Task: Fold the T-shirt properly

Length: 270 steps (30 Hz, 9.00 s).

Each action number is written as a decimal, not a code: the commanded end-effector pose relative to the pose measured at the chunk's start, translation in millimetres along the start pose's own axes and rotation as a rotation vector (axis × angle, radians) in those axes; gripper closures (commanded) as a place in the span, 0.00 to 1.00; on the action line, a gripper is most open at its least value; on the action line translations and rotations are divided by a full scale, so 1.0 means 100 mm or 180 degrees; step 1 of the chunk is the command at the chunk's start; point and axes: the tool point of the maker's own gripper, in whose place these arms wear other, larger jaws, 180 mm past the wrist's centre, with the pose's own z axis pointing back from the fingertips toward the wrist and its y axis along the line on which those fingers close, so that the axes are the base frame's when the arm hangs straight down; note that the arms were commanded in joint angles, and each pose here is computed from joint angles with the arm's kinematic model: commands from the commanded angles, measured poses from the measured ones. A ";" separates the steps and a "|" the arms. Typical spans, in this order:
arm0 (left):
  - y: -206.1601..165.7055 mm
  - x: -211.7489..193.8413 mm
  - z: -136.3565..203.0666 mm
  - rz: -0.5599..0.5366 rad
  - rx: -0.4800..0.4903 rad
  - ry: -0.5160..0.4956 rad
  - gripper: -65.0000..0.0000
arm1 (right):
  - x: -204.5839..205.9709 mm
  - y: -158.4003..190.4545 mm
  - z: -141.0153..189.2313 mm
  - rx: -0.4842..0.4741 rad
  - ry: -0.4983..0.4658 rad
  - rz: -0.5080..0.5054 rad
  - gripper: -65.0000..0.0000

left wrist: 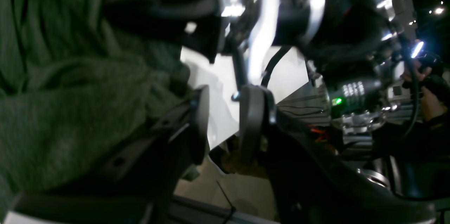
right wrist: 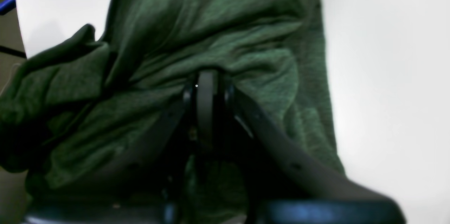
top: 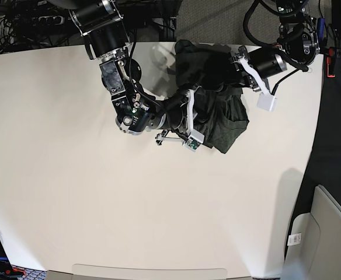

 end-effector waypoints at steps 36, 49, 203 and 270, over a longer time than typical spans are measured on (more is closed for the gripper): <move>1.21 0.35 0.39 -0.0715 0.1855 0.0068 0.79 | -0.49 -0.06 0.49 -0.0254 0.0228 0.0244 0.98; 0.89 0.60 0.62 -0.1115 0.1961 -0.0261 0.79 | 0.07 -0.02 0.70 -0.0082 -0.0604 -0.0051 0.98; 1.02 -0.21 -0.23 -0.0933 0.1698 0.0350 0.80 | -0.77 -0.75 1.00 -0.0818 0.0222 -0.0122 0.98; 1.17 0.41 0.80 -0.0691 0.2478 -0.0667 0.80 | -0.55 -0.12 0.03 -0.0092 0.0376 0.0178 0.98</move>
